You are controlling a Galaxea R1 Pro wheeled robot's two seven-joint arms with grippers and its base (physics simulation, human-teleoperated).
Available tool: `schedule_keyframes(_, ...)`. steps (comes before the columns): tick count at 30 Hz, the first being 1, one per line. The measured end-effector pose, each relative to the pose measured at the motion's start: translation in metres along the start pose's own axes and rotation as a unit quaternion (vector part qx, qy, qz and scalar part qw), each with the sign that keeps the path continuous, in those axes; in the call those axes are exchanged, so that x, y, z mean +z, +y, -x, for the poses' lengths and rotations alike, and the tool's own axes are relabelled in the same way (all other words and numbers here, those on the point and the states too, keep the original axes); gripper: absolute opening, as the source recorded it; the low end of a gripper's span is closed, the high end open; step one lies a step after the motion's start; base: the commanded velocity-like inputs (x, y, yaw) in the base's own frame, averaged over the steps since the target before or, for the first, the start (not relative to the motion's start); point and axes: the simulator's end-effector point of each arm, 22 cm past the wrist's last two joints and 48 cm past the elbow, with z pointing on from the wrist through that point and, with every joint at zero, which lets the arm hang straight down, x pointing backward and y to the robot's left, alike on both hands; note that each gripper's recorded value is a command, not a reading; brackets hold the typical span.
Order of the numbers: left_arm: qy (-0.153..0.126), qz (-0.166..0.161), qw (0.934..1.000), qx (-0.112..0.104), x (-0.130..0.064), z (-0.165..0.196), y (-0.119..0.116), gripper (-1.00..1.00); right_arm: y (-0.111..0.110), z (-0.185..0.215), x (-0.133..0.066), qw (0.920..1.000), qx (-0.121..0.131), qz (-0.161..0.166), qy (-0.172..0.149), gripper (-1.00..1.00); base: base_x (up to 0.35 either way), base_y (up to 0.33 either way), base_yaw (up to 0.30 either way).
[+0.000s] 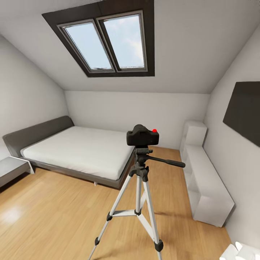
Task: Attach the digital camera to the camera tripod in the bedroom.
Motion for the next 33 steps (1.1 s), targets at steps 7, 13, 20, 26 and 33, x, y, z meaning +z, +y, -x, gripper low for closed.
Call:
schedule_keyframes(7,-0.005,0.0,1.0,0.0,0.0,0.003,0.0,1.0,0.0,0.002,0.0,1.0,0.0,0.0,-0.002,1.0,0.0,0.0,0.0)
schedule_keyframes(13,-0.008,0.0,1.0,0.0,-0.001,0.006,0.0,1.0,0.001,0.003,0.0,1.0,0.0,0.001,-0.004,1.0,0.0,0.0,0.0)
schedule_keyframes(20,-0.013,-0.003,0.9999,0.004,-0.001,0.01,-0.003,1.0,0.006,0.005,0.0,1.0,0.001,0.003,-0.007,1.0,0.0,0.0,0.0)
schedule_keyframes(26,-0.013,-0.004,0.9999,0.003,-0.001,0.01,-0.003,1.0,0.017,0.004,0.001,0.9999,0.003,0.011,-0.007,1.0,0.0,0.0,0.0)
schedule_keyframes(33,-0.014,-0.004,0.9999,0.003,-0.001,0.011,-0.004,1.0,0.024,0.002,0.002,0.9999,0.004,0.015,-0.003,1.0,0.0,0.0,0.0)
